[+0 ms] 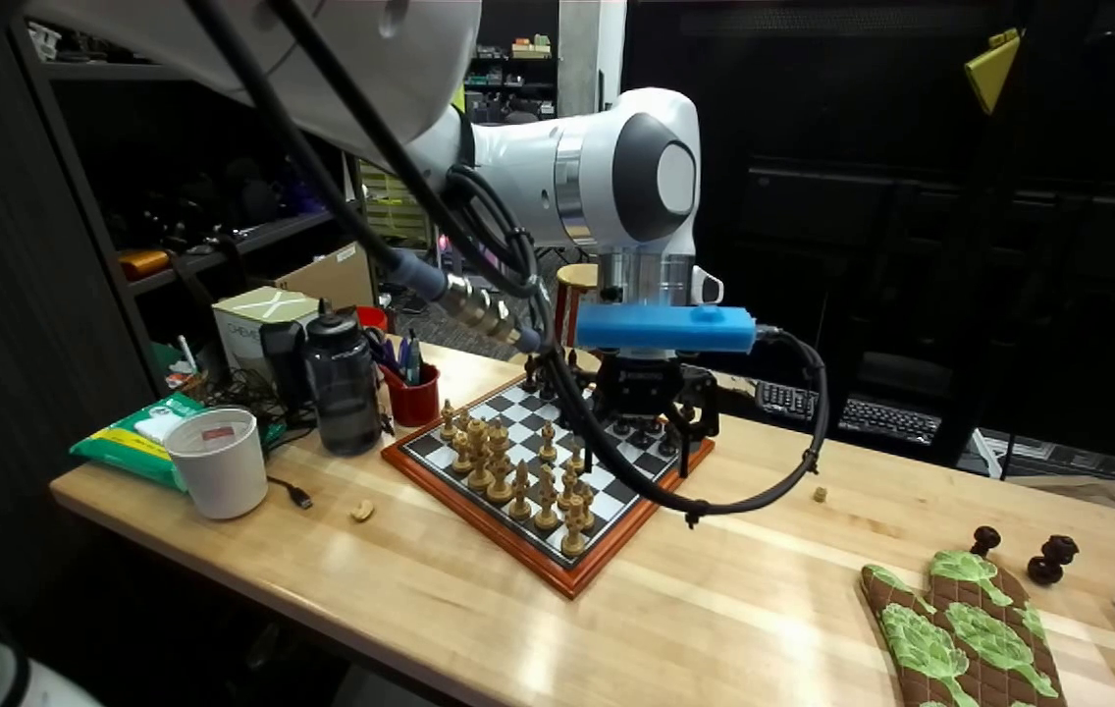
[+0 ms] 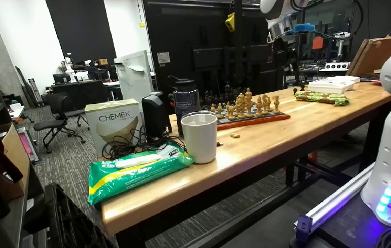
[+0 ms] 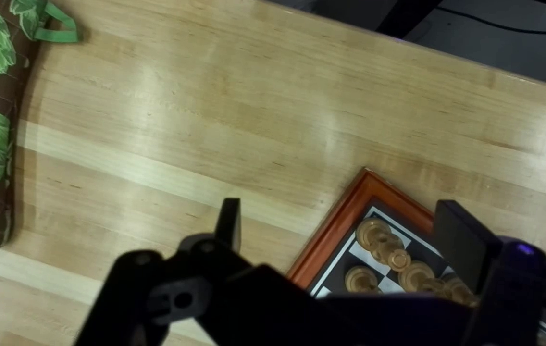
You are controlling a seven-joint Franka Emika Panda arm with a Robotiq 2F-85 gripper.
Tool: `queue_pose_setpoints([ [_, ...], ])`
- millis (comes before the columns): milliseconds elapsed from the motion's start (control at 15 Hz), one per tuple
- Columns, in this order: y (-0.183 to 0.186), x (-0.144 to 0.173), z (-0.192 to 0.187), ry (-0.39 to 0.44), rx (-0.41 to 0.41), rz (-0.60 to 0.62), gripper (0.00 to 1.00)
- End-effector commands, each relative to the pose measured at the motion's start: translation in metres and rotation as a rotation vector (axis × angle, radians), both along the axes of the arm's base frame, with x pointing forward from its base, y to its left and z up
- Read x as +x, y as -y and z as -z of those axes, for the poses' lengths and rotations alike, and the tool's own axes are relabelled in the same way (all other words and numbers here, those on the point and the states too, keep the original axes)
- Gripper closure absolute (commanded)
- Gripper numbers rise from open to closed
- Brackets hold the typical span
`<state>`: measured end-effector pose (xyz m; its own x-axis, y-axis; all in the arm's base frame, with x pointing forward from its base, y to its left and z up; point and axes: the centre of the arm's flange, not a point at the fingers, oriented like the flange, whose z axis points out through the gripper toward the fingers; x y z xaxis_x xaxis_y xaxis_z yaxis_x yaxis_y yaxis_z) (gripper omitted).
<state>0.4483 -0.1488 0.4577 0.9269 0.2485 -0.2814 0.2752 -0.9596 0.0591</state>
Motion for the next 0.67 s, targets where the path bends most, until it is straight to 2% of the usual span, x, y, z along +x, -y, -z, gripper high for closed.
queue_pose_setpoints([
  [0,0.003,-0.009,0.006,0.056,-0.015,-0.035,0.00],
  [333,0.009,-0.016,0.029,0.174,-0.022,-0.074,0.00],
  [600,0.006,-0.026,0.058,0.188,0.003,-0.074,0.00],
])
